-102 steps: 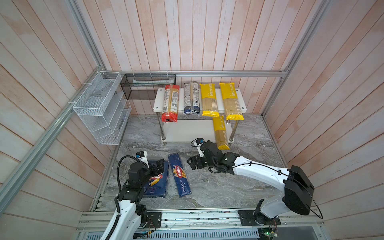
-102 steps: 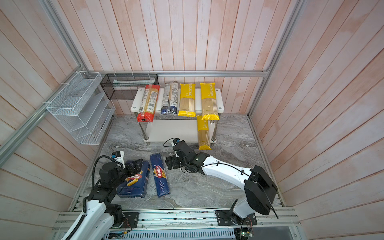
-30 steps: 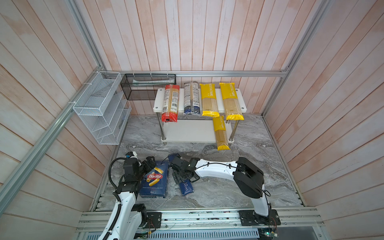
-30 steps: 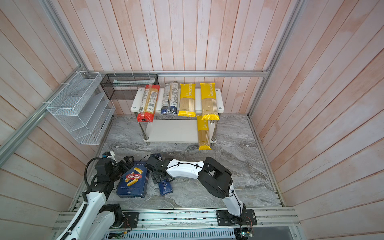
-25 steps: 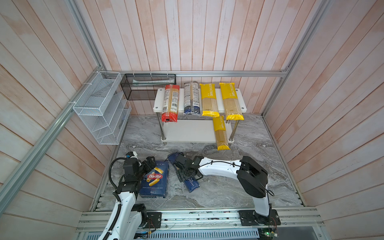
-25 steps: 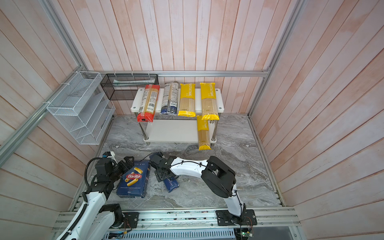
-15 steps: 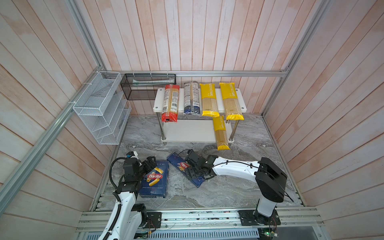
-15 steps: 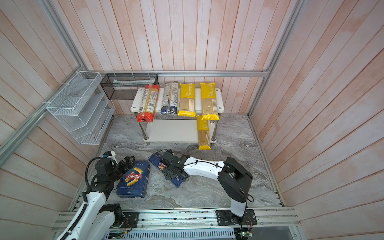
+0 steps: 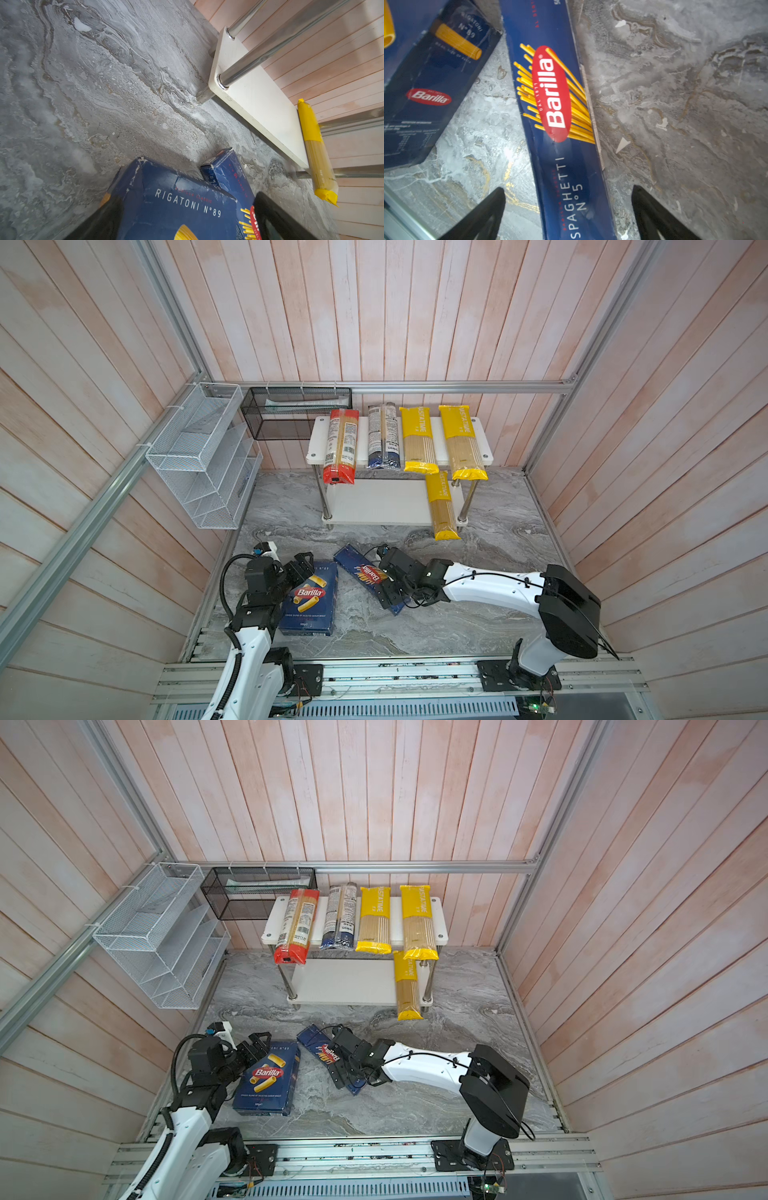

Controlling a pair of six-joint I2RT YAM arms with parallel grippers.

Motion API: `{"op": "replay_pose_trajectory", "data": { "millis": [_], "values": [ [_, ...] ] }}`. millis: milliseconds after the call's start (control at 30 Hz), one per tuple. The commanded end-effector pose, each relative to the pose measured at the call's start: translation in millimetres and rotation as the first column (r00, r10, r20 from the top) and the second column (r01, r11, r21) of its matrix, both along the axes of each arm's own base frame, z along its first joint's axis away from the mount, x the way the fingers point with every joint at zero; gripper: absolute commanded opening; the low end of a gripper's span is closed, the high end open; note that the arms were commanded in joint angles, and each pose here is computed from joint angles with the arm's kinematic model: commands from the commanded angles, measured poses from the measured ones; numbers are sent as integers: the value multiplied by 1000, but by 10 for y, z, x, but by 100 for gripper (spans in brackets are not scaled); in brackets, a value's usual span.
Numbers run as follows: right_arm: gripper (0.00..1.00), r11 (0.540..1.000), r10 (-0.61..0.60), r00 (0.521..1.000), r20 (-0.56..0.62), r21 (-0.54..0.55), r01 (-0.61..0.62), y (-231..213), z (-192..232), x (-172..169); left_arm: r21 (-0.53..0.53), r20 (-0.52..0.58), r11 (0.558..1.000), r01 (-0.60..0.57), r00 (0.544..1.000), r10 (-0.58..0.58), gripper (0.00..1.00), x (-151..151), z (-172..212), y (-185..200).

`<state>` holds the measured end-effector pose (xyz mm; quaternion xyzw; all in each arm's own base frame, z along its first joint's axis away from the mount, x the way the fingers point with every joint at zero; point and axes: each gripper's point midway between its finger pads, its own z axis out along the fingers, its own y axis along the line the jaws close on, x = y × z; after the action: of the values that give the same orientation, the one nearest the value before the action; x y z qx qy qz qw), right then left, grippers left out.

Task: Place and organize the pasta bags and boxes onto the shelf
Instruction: 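Lower right gripper over spaghetti box while left gripper moves over rigatoni box, then close the right gripper on the blue Barilla spaghetti box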

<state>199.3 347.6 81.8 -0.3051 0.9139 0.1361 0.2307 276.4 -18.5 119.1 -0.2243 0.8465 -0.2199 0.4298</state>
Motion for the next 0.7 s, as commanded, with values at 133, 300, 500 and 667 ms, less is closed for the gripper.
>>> {"op": "replay_pose_trajectory", "data": {
  "millis": [133,300,500,667],
  "values": [
    [98,993,83,994,72,-90,-76,-62,-81,33,20,-18,1000,-14,1000,14,100,-21,-8,47],
    [98,982,153,988,30,-118,-148,25,-214,-23,1,-7,1000,-16,1000,16,100,-44,-47,30],
    [98,975,132,991,18,-185,-126,4,-374,29,-4,15,1000,4,1000,-4,100,-64,-86,-7],
    [98,973,119,993,11,-201,-115,-27,-451,33,-3,-6,1000,13,1000,-13,100,-72,-156,-17]
  ]
}}
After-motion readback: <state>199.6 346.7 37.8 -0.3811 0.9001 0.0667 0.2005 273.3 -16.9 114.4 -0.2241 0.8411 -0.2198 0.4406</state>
